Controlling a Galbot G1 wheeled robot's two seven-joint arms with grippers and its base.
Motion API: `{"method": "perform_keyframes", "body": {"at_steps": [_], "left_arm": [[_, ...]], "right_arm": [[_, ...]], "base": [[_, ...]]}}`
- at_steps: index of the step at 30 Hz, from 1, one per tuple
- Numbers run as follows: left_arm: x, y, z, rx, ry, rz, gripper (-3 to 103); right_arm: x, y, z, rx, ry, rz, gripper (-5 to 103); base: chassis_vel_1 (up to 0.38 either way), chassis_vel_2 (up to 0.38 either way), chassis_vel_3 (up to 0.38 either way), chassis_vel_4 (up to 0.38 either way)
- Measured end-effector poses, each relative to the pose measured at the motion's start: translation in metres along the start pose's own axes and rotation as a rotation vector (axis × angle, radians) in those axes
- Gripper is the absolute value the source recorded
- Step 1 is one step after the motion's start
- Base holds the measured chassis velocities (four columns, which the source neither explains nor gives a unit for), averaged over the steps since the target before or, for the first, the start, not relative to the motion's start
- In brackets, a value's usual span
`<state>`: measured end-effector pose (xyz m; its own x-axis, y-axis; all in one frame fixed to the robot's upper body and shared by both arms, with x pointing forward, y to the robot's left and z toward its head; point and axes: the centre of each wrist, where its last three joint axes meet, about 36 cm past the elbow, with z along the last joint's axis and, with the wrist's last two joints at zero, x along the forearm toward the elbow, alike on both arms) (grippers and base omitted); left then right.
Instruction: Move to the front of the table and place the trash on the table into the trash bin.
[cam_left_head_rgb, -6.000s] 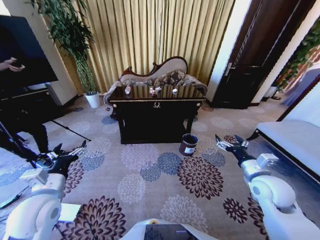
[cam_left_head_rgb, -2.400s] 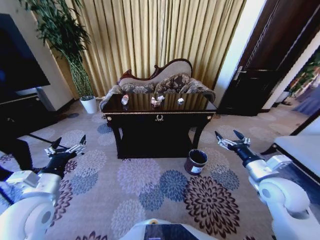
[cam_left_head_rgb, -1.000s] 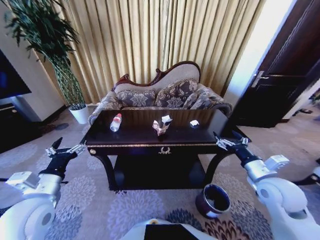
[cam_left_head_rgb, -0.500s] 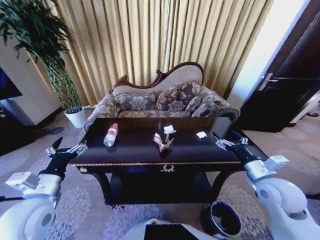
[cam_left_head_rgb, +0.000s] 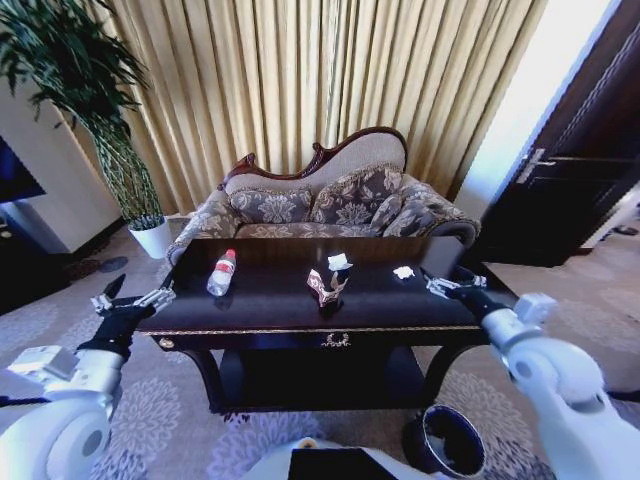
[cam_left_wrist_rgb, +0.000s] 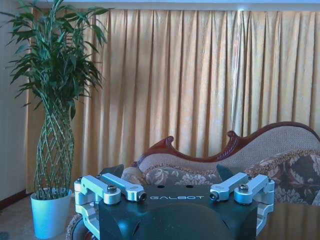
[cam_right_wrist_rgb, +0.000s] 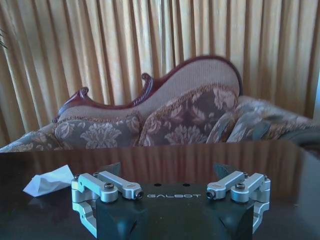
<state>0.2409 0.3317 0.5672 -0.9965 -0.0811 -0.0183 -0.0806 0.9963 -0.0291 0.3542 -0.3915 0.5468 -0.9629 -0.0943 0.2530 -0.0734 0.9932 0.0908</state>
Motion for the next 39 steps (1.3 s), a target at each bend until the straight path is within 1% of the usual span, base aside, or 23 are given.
{"method": "perform_keyframes", "body": {"at_steps": [3, 8, 10, 12, 20, 33, 39], "left_arm": [[0.000, 0.000, 0.000, 0.001, 0.002, -0.001, 100], [0.000, 0.000, 0.001, 0.002, 0.005, -0.002, 100], [0.001, -0.001, 0.001, 0.004, 0.007, -0.004, 100], [0.001, -0.001, 0.002, 0.005, 0.012, -0.005, 100], [0.001, -0.001, 0.002, 0.007, 0.014, -0.005, 100], [0.001, -0.002, 0.003, 0.001, 0.018, -0.006, 100], [0.001, -0.002, 0.003, -0.007, 0.016, -0.004, 100]], "right_arm": [[-0.016, -0.001, -0.005, 0.002, 0.022, -0.005, 100], [-0.033, 0.002, -0.003, 0.028, 0.058, 0.006, 100], [-0.044, 0.003, 0.000, 0.043, 0.075, 0.011, 100], [-0.057, 0.003, 0.006, 0.044, 0.091, 0.013, 100], [-0.085, 0.005, 0.019, 0.051, 0.117, 0.016, 100], [-0.100, 0.002, 0.035, 0.074, 0.143, 0.045, 100], [-0.105, -0.003, 0.038, 0.068, 0.136, 0.056, 100]], "base": [[0.000, 0.000, 0.000, 0.000], [0.000, 0.000, 0.000, 0.000], [0.000, 0.000, 0.000, 0.000], [0.000, 0.000, 0.000, 0.000], [0.000, 0.000, 0.000, 0.000], [0.000, 0.000, 0.000, 0.000], [0.000, 0.000, 0.000, 0.000]]}}
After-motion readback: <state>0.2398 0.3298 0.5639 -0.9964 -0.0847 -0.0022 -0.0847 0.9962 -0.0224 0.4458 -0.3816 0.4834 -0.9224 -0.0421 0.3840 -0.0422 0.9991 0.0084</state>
